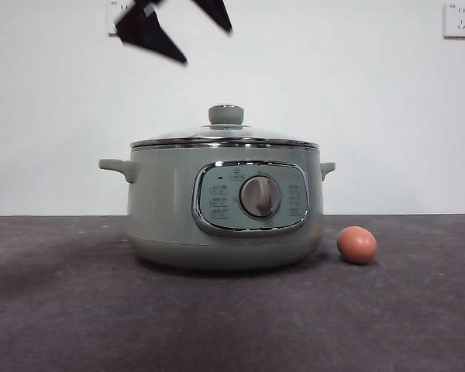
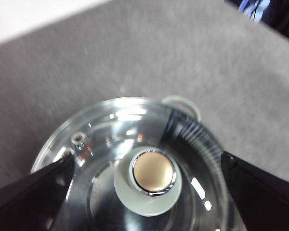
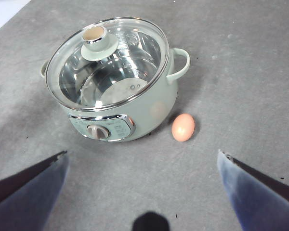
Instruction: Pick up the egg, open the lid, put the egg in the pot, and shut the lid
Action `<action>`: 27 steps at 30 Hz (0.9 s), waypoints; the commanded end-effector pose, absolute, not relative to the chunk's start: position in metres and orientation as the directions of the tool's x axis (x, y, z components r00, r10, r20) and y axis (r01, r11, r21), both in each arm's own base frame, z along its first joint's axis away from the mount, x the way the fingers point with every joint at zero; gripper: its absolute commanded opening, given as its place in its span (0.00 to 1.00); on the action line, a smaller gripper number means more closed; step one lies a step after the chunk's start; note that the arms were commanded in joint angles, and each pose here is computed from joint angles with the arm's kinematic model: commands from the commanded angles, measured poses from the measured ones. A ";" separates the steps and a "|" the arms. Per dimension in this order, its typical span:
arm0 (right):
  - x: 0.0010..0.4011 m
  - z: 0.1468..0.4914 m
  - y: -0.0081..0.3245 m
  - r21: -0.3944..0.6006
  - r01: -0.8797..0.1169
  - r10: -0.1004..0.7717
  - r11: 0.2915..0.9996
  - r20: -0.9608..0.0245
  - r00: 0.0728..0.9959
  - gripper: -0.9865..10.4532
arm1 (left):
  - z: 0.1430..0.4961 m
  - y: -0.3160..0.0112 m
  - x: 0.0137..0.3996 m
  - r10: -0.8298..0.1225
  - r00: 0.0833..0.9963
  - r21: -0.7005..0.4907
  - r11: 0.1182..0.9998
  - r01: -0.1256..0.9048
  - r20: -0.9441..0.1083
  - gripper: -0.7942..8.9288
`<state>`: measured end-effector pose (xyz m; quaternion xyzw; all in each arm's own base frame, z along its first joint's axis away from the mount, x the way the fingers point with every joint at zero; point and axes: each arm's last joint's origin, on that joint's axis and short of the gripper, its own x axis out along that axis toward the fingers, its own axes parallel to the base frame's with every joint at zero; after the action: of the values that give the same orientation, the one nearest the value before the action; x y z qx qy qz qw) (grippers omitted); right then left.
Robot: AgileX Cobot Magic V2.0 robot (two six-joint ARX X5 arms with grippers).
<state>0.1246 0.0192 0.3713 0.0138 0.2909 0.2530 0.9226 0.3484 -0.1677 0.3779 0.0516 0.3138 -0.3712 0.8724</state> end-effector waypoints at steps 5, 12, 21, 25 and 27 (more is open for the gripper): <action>0.129 0.372 0.020 0.176 -0.462 0.479 0.869 -0.533 0.698 0.72 | 0.342 -0.189 0.366 -0.576 0.484 -0.113 0.712 0.693 -0.658 0.85; 0.137 0.368 0.020 0.188 -0.456 0.477 0.870 -0.554 0.682 0.72 | 0.314 -0.205 0.375 -0.561 0.430 -0.129 0.701 0.701 -0.707 0.85; 0.144 0.365 0.020 0.198 -0.452 0.477 0.870 -0.571 0.669 0.72 | 0.303 -0.209 0.375 -0.514 0.412 -0.119 0.721 0.683 -0.752 0.52; 0.146 0.364 0.020 0.203 -0.449 0.476 0.870 -0.579 0.661 0.72 | 0.303 -0.209 0.374 -0.514 0.409 -0.119 0.720 0.684 -0.754 0.44; 0.148 0.363 0.021 0.204 -0.448 0.476 0.870 -0.582 0.659 0.72 | 0.303 -0.209 0.374 -0.511 0.406 -0.120 0.720 0.683 -0.757 0.35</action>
<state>0.1476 0.0204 0.3612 0.0226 0.3310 0.2515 0.9092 0.3728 -0.2063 0.3131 0.1034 0.3900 -0.3608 0.8409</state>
